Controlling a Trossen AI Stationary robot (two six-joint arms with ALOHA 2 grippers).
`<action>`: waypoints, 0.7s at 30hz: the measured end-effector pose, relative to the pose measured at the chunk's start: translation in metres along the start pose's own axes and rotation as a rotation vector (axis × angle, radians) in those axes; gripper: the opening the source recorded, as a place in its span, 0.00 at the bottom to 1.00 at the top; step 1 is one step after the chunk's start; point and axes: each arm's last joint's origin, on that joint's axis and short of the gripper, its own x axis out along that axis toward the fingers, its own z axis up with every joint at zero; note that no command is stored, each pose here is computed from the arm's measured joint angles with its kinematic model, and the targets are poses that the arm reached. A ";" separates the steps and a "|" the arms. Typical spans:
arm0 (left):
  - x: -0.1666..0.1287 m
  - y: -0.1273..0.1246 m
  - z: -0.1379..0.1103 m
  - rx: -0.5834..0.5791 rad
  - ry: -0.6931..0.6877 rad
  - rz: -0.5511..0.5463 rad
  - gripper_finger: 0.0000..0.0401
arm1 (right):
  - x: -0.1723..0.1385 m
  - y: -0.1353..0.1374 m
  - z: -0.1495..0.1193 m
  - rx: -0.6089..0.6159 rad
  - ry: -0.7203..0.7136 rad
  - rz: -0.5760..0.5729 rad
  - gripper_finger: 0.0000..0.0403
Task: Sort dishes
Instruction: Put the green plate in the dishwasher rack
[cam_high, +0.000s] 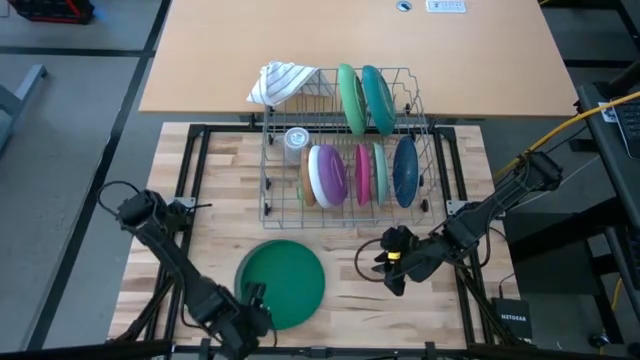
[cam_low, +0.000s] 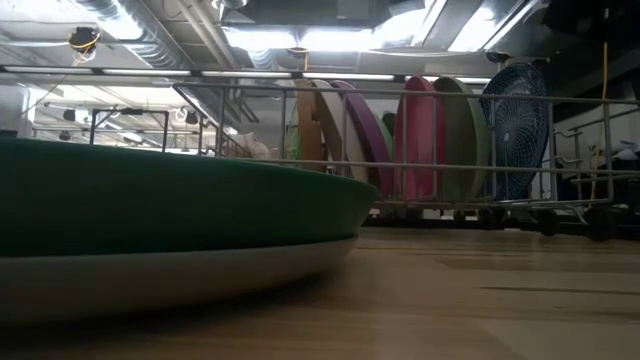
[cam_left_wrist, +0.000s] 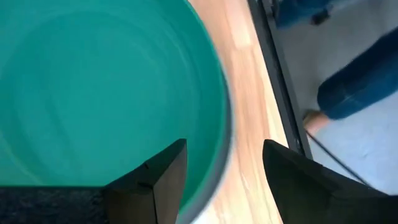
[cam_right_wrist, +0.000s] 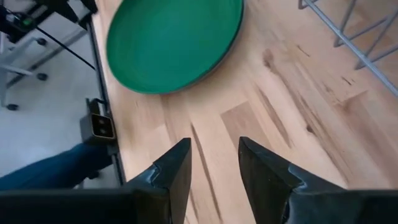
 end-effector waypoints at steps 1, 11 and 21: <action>0.003 -0.004 -0.002 0.012 0.008 0.003 0.50 | 0.000 0.001 0.000 0.007 -0.003 0.005 0.34; 0.039 -0.017 -0.017 0.079 0.126 0.107 0.50 | 0.000 0.003 0.002 0.017 -0.019 0.031 0.34; 0.061 -0.014 -0.021 0.083 0.191 0.163 0.49 | 0.000 0.003 0.002 0.017 -0.018 0.031 0.34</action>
